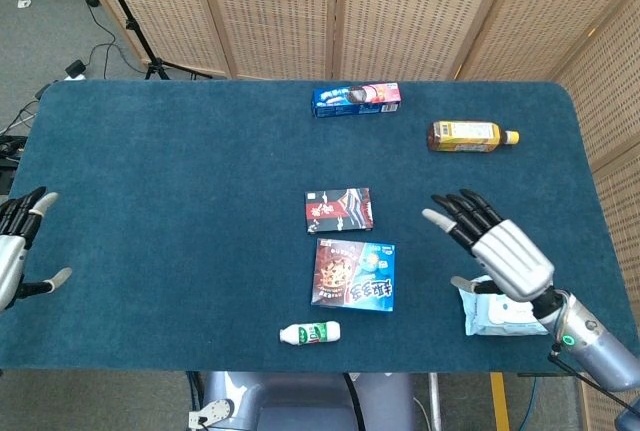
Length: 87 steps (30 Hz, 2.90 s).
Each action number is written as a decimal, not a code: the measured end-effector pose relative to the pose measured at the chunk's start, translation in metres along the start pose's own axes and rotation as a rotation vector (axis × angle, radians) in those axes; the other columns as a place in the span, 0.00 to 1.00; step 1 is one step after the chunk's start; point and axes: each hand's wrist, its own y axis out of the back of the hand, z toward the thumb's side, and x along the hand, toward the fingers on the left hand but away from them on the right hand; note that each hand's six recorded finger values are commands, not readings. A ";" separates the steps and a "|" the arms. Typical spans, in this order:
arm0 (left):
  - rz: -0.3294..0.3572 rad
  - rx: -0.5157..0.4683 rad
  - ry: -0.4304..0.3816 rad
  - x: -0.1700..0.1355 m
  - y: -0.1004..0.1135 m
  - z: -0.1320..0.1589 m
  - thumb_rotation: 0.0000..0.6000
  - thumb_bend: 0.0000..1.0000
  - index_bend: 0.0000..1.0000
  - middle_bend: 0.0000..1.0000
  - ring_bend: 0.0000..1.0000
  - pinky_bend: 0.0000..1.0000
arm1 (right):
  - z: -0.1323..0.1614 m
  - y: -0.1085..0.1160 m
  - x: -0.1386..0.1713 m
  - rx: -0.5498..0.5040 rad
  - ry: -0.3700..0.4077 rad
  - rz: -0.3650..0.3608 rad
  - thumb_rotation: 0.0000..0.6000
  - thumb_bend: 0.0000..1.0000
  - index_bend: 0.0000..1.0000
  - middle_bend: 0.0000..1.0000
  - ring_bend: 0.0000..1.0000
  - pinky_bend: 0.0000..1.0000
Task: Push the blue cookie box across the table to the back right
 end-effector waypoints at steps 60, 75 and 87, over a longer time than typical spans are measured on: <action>0.001 -0.066 0.075 -0.006 0.001 -0.031 1.00 0.20 0.00 0.00 0.00 0.00 | 0.162 -0.135 -0.153 0.685 0.530 0.392 1.00 1.00 0.23 0.13 0.00 0.05; -0.006 -0.068 0.071 -0.005 0.001 -0.030 1.00 0.20 0.00 0.00 0.00 0.00 | 0.130 -0.142 -0.137 0.724 0.435 0.486 1.00 1.00 0.35 0.26 0.08 0.09; -0.018 -0.059 0.062 -0.004 -0.003 -0.025 1.00 0.20 0.00 0.00 0.00 0.00 | 0.095 -0.145 -0.117 0.753 0.365 0.525 1.00 1.00 0.35 0.27 0.09 0.09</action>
